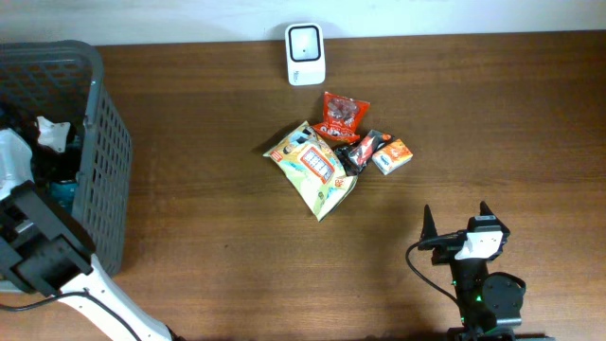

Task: Scan the item barcode
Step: 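Reach the left gripper into the basket and grasp the blue Listerine bottle, then carry the Listerine bottle with the left gripper and lay it on the pile, then retract the left arm and reach the right gripper toward the Listerine bottle, then grasp the Listerine bottle with the right gripper and lift it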

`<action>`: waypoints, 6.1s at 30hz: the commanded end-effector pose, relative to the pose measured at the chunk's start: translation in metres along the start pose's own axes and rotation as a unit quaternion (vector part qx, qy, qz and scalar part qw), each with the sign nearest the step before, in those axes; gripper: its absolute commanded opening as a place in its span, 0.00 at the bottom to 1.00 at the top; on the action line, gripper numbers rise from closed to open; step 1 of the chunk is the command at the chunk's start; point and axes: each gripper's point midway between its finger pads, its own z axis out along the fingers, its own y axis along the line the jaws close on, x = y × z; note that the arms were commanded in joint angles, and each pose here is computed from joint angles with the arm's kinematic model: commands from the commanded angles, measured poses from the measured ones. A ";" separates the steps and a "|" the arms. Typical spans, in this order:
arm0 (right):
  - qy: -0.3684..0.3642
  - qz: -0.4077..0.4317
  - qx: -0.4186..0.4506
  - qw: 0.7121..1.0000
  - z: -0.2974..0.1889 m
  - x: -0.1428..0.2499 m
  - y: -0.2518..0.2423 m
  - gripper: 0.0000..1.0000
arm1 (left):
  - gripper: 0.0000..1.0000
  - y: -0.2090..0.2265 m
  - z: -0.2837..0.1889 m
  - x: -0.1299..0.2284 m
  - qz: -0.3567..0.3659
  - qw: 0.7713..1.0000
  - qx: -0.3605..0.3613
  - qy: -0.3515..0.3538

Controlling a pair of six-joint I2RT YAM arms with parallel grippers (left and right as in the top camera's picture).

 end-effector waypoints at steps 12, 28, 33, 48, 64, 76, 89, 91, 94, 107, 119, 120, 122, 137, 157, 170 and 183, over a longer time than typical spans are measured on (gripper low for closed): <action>0.003 -0.003 0.007 1.000 0.000 0.004 -0.003 0.98 | 0.99 0.012 0.041 0.036 -0.023 0.996 -0.024 0.085; 0.003 -0.003 0.007 1.000 0.000 0.004 -0.003 0.98 | 0.47 0.002 -0.073 -0.031 -0.065 0.994 -0.014 -0.088; 0.003 -0.003 0.007 1.000 0.000 0.004 -0.003 0.98 | 0.46 -0.014 -0.174 -0.059 -0.059 0.973 -0.014 -0.223; 0.003 -0.003 0.007 1.000 0.000 0.004 -0.003 0.98 | 0.46 -0.279 -0.445 -0.058 0.160 0.793 0.281 -0.516; 0.003 -0.003 0.007 1.000 0.000 0.004 -0.003 0.98 | 0.64 -0.522 -0.078 -0.029 0.269 0.941 0.173 -0.110; 0.003 -0.003 0.007 1.000 0.000 0.004 -0.003 0.98 | 0.99 -0.554 -0.093 -0.033 0.272 0.935 0.189 -0.125; 0.003 -0.003 0.007 1.000 0.000 0.004 -0.003 0.98 | 0.99 -0.354 -0.370 -0.051 0.098 0.935 0.081 -0.332; 0.003 -0.003 0.007 1.000 0.000 0.004 -0.003 0.98 | 0.99 -0.286 -0.390 -0.049 -0.054 0.932 0.050 -0.354; 0.003 -0.003 0.007 1.000 0.000 0.004 -0.003 0.98 | 0.99 -0.206 -0.386 -0.033 -0.192 0.924 0.029 -0.329; -0.004 -0.003 0.007 1.000 0.000 0.000 -0.003 0.98 | 0.99 -0.191 -0.356 0.000 -0.230 0.944 0.041 -0.235; -0.322 0.101 -0.237 0.911 -0.084 -0.188 0.060 0.98 | 0.99 -0.191 -0.356 0.000 -0.230 0.944 0.041 -0.235; -0.307 0.081 -0.228 0.921 -0.083 -0.202 0.059 0.98 | 0.99 -0.191 -0.356 0.000 -0.230 0.944 0.041 -0.235; -0.230 0.076 -0.216 0.946 -0.067 -0.220 0.059 0.98 | 0.99 -0.191 -0.356 0.000 -0.230 0.944 0.041 -0.235; 0.325 0.235 -0.213 0.891 0.096 -0.156 0.165 0.98 | 0.99 -0.191 -0.356 0.000 -0.230 0.944 0.041 -0.235; 0.484 0.208 0.093 0.845 0.194 0.059 0.251 0.95 | 0.99 -0.191 -0.356 0.000 -0.230 0.944 0.041 -0.235; 0.467 0.183 0.149 0.852 0.197 0.080 0.235 0.86 | 0.99 -0.191 -0.356 0.000 -0.230 0.944 0.041 -0.235; 0.460 0.128 0.112 0.872 0.216 0.073 0.244 0.62 | 0.99 -0.191 -0.356 0.000 -0.230 0.944 0.041 -0.235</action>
